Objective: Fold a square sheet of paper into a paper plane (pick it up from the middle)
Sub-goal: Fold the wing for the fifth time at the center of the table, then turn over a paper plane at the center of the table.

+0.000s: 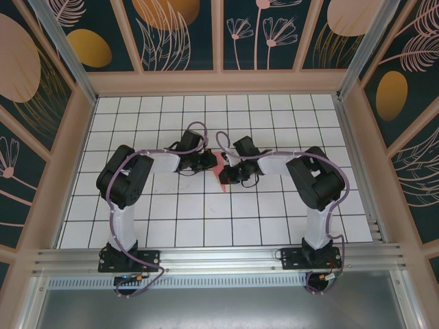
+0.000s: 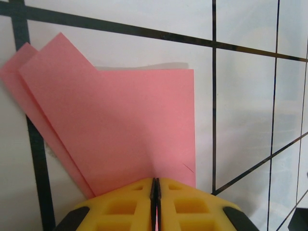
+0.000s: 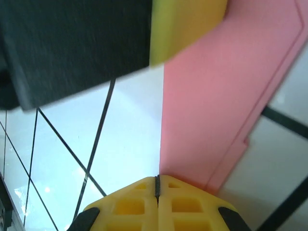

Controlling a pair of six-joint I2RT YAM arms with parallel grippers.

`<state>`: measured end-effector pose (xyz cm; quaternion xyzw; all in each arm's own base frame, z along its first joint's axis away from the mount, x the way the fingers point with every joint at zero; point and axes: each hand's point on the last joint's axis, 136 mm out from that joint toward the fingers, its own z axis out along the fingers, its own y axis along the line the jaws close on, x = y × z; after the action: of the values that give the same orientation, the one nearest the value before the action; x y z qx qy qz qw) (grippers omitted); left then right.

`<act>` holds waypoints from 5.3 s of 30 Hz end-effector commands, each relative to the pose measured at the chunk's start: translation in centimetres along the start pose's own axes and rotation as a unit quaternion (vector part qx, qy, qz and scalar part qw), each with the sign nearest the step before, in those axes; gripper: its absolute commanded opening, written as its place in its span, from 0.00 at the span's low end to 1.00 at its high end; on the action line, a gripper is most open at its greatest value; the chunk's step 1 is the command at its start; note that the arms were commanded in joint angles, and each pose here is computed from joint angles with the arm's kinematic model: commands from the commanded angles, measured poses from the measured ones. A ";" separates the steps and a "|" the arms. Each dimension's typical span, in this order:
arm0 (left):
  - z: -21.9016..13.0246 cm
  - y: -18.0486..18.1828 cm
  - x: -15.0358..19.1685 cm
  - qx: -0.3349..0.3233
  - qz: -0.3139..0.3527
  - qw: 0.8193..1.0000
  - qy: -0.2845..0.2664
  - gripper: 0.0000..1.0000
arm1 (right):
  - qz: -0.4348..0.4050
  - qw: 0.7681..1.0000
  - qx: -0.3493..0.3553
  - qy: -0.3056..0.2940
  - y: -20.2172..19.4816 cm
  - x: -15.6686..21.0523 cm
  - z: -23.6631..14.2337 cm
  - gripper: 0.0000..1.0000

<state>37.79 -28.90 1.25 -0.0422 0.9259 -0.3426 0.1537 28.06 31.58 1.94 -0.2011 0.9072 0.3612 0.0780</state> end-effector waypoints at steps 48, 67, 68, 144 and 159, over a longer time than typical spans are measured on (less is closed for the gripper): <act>2.1 7.2 2.9 -0.119 -0.034 0.992 0.032 0.13 | 0.002 1.000 0.013 -0.020 1.9 0.1 -0.4 0.00; 2.1 7.7 3.0 -0.130 -0.040 0.990 0.032 0.13 | 0.067 0.997 0.004 0.030 -0.5 9.0 -0.8 0.00; 2.1 7.7 2.9 -0.130 -0.038 0.990 0.032 0.13 | 0.066 0.997 0.002 0.027 -0.4 8.8 -0.9 0.00; -7.3 -11.8 -2.3 -0.004 0.096 0.982 -0.161 0.00 | 0.159 0.919 0.106 -0.346 -5.8 -5.1 -18.4 0.72; -4.6 -6.5 0.9 0.133 -0.045 0.982 -0.122 0.00 | 0.168 0.926 0.068 -0.330 -1.2 -5.2 -13.6 0.70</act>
<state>35.04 -31.03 7.50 -0.0865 0.8669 -0.4229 0.2491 32.88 22.15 12.81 0.0749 0.8746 0.3512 0.3256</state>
